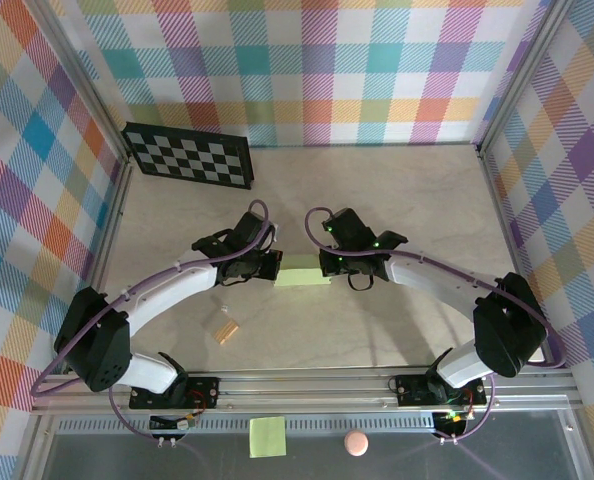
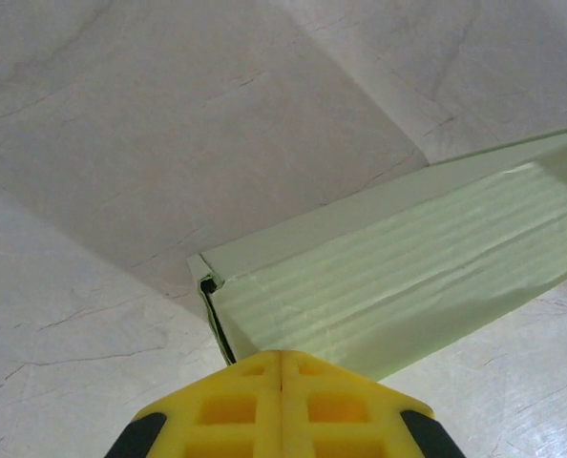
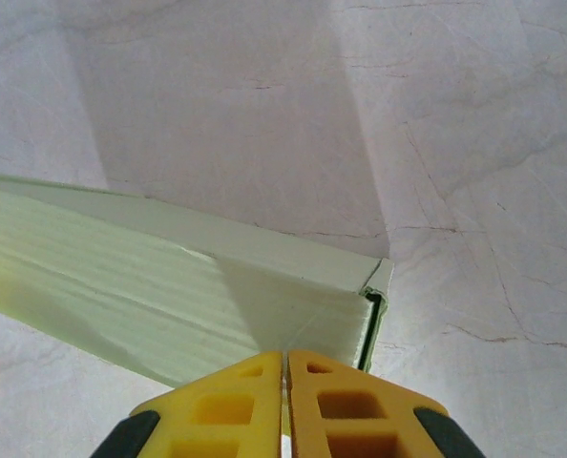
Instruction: Fold the paper box
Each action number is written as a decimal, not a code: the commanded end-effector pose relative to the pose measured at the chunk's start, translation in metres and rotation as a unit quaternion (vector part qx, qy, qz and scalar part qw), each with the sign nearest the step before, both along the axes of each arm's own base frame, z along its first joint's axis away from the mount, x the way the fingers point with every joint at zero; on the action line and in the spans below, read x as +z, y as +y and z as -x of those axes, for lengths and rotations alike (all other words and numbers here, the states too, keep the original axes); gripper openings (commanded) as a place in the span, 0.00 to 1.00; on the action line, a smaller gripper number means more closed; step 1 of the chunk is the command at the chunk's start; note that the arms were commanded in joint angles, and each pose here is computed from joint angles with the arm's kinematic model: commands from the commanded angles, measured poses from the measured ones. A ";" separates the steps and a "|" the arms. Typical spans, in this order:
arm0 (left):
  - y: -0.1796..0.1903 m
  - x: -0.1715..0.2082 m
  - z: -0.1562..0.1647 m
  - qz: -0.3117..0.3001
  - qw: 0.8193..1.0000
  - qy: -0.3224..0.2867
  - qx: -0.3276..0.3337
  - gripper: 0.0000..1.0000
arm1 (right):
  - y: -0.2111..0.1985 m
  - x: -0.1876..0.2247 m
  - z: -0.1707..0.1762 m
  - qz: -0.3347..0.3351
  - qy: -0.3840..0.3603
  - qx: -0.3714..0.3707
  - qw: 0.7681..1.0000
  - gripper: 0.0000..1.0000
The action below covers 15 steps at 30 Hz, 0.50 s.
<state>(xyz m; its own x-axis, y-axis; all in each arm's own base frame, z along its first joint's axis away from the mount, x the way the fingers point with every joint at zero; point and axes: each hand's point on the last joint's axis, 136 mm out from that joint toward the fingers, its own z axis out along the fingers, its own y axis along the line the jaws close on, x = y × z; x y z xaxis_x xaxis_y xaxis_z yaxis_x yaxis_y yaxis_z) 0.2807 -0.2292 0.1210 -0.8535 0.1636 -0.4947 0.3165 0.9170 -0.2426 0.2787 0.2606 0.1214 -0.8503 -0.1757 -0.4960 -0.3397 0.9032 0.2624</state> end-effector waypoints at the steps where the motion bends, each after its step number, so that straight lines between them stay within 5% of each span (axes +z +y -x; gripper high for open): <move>1: 0.014 -0.034 0.024 -0.046 0.997 0.058 -0.011 0.01 | -0.006 0.022 0.001 0.007 -0.007 0.001 1.000 0.12; 15: 0.012 -0.037 0.026 -0.047 0.996 0.067 -0.017 0.05 | -0.030 -0.032 0.019 0.064 0.048 -0.020 0.997 0.10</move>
